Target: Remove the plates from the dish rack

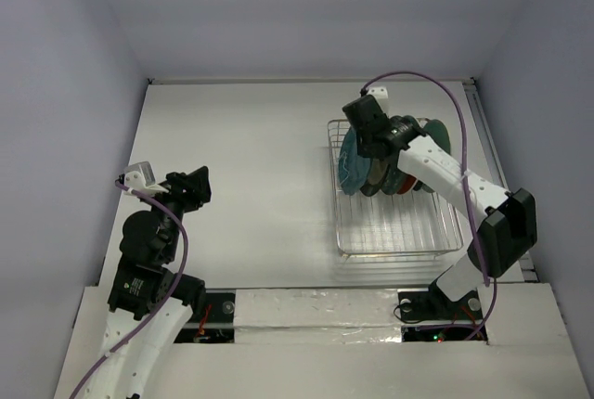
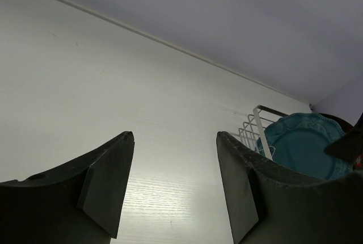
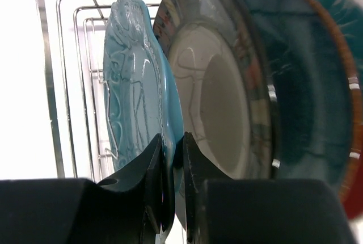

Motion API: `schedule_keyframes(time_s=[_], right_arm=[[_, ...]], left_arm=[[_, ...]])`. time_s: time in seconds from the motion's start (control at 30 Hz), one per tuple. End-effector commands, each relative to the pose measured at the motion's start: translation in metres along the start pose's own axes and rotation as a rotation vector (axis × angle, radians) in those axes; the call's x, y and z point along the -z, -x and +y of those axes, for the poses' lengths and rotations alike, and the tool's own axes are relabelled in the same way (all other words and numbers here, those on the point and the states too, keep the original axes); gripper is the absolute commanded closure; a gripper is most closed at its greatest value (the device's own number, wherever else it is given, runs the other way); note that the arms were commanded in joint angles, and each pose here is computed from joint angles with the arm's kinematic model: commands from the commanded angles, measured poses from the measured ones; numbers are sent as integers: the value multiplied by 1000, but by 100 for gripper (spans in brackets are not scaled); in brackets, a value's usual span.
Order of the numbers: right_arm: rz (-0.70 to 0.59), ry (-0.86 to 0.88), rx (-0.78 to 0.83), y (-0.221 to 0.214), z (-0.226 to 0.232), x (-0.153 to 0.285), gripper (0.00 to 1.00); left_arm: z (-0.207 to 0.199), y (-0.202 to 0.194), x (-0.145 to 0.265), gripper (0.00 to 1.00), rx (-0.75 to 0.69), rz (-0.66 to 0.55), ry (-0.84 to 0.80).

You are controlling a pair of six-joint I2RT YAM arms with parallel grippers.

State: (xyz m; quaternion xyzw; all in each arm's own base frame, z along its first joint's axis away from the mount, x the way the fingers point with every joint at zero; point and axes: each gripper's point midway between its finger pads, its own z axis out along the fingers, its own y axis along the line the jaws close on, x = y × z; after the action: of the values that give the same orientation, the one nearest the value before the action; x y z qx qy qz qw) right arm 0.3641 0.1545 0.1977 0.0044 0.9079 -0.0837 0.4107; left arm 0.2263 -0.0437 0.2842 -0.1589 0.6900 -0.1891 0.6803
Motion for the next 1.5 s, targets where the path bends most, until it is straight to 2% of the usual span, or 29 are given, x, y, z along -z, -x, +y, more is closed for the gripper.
schedule_keyframes(time_s=[0.0, 0.3, 0.47, 0.6, 0.77, 0.9, 0.93, 1.0, 1.1, 1.13, 1.27, 1.47], right_arm=[[-204, 3, -100, 74, -22, 54, 100], [-323, 41, -126, 112, -26, 123, 100], [-387, 210, -172, 126, 2, 161, 100], [-423, 468, -244, 135, 61, 183, 100], [-403, 745, -345, 136, 137, 184, 100], [-367, 894, -451, 146, 202, 172, 100], [-321, 908, -445, 136, 226, 153, 100], [-302, 960, -498, 138, 249, 146, 100], [-244, 961, -515, 128, 288, 111, 100], [-250, 972, -529, 134, 288, 116, 100], [-167, 939, -524, 104, 320, 72, 100], [-99, 879, -548, 74, 338, 32, 100]], left_arm=[[-9, 18, 1, 43, 15, -61, -31], [-9, 19, 1, 43, 15, -65, -33], [-7, 20, 1, 43, 17, -71, -26], [-8, 22, 3, 43, 18, -78, -30], [-6, 24, 5, 43, 18, -87, -24], [-6, 25, 6, 43, 23, -89, -25], [-6, 25, 6, 43, 23, -87, -24], [-6, 23, 5, 43, 21, -82, -22], [-5, 23, 5, 43, 19, -79, -20], [-6, 23, 4, 43, 19, -79, -20], [-6, 23, 5, 43, 19, -81, -21], [-6, 22, 3, 43, 20, -78, -20]])
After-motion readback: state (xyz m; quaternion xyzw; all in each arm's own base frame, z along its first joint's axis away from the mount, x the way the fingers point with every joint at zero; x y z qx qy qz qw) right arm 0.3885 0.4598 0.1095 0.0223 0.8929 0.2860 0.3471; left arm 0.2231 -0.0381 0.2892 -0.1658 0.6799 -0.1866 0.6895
